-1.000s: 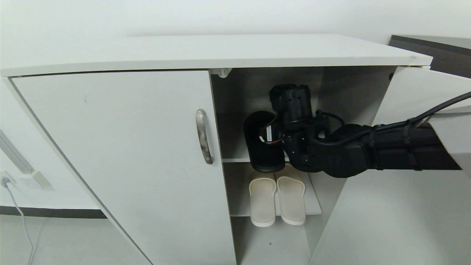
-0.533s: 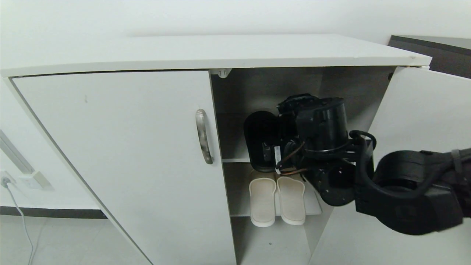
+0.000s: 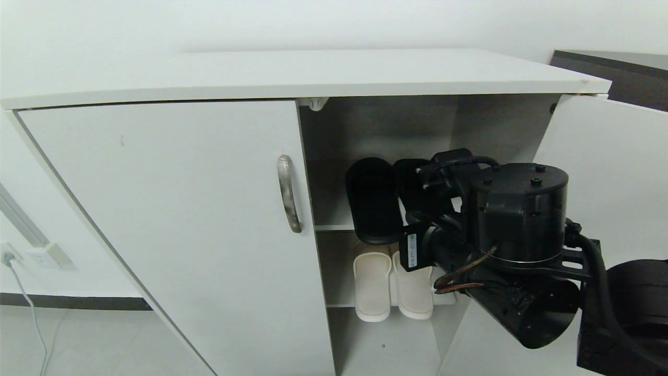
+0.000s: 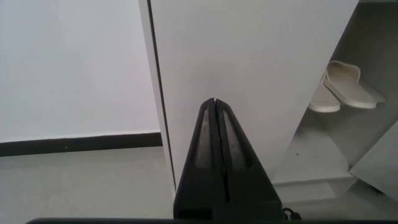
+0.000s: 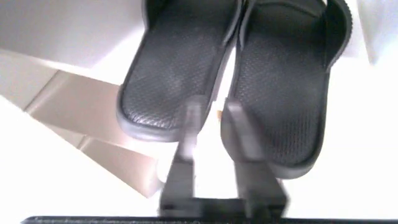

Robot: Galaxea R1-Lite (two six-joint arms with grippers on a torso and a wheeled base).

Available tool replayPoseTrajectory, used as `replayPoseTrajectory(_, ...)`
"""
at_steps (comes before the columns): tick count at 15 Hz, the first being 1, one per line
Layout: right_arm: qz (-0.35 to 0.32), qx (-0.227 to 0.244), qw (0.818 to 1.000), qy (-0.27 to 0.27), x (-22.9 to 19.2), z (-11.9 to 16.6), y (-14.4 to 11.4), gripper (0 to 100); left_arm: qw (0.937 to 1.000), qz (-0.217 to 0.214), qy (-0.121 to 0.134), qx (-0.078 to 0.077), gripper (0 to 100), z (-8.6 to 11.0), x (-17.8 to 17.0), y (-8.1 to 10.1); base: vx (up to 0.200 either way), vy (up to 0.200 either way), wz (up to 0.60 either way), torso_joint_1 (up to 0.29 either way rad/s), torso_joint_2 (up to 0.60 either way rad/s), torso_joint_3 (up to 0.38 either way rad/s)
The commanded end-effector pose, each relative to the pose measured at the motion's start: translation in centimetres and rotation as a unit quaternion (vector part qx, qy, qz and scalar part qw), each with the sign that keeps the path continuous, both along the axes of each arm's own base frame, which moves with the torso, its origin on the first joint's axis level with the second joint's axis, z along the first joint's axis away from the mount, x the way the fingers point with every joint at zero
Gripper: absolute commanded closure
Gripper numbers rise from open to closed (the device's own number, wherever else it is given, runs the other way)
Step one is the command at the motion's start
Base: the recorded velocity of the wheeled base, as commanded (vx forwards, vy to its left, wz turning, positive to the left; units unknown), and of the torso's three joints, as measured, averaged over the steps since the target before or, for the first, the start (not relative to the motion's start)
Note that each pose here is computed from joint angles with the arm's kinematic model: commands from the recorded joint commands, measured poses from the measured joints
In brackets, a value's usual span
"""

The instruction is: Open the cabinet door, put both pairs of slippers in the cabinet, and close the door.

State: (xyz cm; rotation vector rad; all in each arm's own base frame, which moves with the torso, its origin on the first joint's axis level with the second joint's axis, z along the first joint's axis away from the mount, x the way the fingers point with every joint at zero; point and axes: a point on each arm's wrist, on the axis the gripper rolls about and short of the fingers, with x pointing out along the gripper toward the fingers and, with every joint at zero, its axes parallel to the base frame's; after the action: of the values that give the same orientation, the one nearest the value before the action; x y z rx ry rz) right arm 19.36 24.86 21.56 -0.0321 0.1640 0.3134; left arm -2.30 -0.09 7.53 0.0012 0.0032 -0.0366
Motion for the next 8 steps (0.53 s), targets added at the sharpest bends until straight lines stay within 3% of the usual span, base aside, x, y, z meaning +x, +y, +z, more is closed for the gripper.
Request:
replayPoseTrajectory(1, 0.008, 0.000, 1.000, 0.000, -0.55, 0.02, 0.06, 100, 1.0000, 0.000, 0.001, 0.000, 100, 0.00, 0.01, 0.00, 0.000, 0.000, 0.00, 0.000, 0.00, 0.000)
replayPoseTrajectory(6, 0.014, -0.006, 1.000, 0.006, -0.81, -0.53, 0.27, 100, 1.0000, 0.000, 0.001, 0.000, 100, 0.00, 0.01, 0.00, 0.000, 0.000, 0.00, 0.000, 0.00, 0.000)
replayPoseTrajectory(8, 0.015, -0.013, 1.000, 0.009, -1.02, -0.85, 0.13, 100, 1.0000, 0.001, 0.001, 0.000, 100, 0.00, 0.01, 0.00, -0.200, 0.000, 0.00, 0.005, 0.00, 0.000)
